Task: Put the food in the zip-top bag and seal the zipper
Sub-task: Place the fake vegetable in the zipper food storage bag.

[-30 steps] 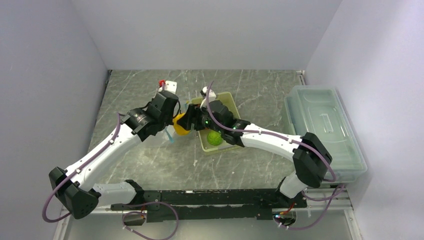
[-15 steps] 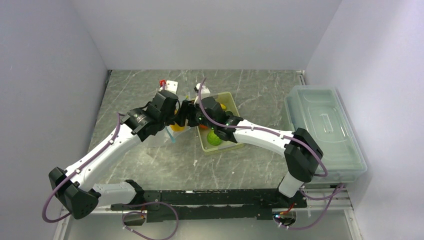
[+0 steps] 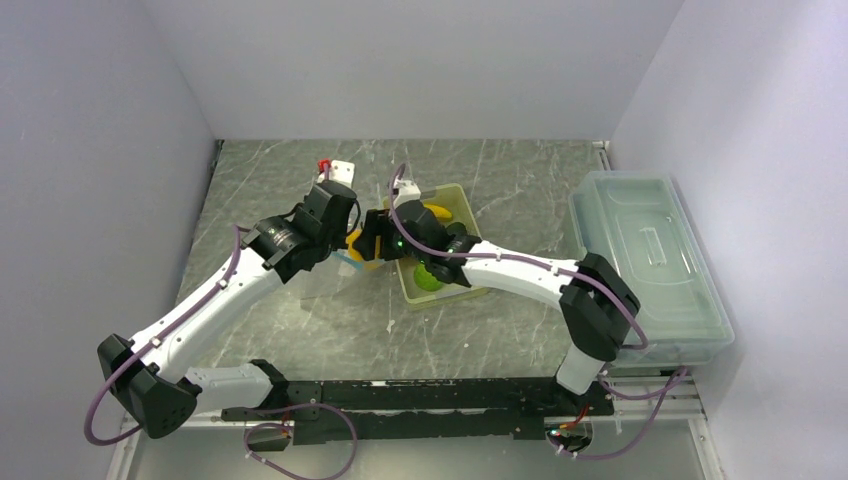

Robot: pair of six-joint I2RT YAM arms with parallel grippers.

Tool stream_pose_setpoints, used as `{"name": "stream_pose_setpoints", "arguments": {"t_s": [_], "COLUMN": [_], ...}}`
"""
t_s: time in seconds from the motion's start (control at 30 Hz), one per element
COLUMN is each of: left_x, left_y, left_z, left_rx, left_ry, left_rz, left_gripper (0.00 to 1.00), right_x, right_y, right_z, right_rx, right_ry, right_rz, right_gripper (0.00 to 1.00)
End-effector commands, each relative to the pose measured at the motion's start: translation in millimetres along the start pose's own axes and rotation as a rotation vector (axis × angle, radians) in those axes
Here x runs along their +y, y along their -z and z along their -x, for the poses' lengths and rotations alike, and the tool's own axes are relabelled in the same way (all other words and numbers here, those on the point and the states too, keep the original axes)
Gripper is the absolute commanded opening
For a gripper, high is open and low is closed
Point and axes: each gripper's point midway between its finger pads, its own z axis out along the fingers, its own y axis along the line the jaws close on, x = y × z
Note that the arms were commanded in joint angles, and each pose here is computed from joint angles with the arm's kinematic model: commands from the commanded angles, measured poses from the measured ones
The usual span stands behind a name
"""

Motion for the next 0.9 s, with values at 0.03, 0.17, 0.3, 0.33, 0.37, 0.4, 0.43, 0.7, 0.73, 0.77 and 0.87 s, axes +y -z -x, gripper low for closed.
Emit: {"name": "stream_pose_setpoints", "arguments": {"t_s": [0.03, 0.17, 0.3, 0.33, 0.37, 0.4, 0.43, 0.7, 0.73, 0.77, 0.87], "left_x": [6.0, 8.4, 8.4, 7.3, 6.4, 6.0, 5.2, 2.8, 3.1, 3.3, 3.8], "left_y": [3.6, 4.6, 5.1, 4.7, 3.9, 3.6, 2.8, 1.3, 1.3, 1.2, 1.6], "left_z": [7.3, 8.2, 8.7, 8.5, 8.3, 8.2, 7.3, 5.9, 5.5, 5.2, 6.1], "left_rx": [-0.031, -0.039, -0.044, -0.042, -0.038, -0.036, -0.031, -0.022, -0.022, -0.021, -0.023], "left_ry": [0.01, 0.013, 0.014, 0.012, 0.012, 0.011, 0.009, 0.001, 0.0, -0.001, 0.0], "left_rz": [0.021, 0.028, 0.026, 0.022, 0.02, 0.02, 0.017, 0.01, 0.01, 0.011, 0.014], "left_gripper": [0.0, 0.0, 0.0, 0.0, 0.0, 0.0, 0.0, 0.0, 0.0, 0.0, 0.0], "right_x": [-25.0, -32.1, -31.5, -26.4, -21.2, -16.0, -11.3, 10.3, 11.2, 12.3, 16.6], "right_y": [-9.6, -17.0, -18.9, -19.2, -18.9, -18.3, -18.0, -23.6, -24.8, -25.4, -24.2], "right_z": [-24.5, -35.1, -35.1, -31.9, -27.2, -22.7, -17.8, 4.5, 4.8, 5.4, 8.3], "right_rx": [0.055, 0.088, 0.088, 0.078, 0.063, 0.049, 0.035, -0.005, -0.003, -0.003, -0.017], "right_ry": [0.066, 0.091, 0.091, 0.087, 0.079, 0.073, 0.067, 0.057, 0.057, 0.053, 0.037], "right_rz": [-0.087, -0.119, -0.119, -0.1, -0.081, -0.062, -0.048, 0.002, 0.003, 0.005, 0.025], "right_gripper": [0.65, 0.64, 0.64, 0.64, 0.64, 0.64, 0.64, 0.76, 0.82, 0.88, 0.99]}}
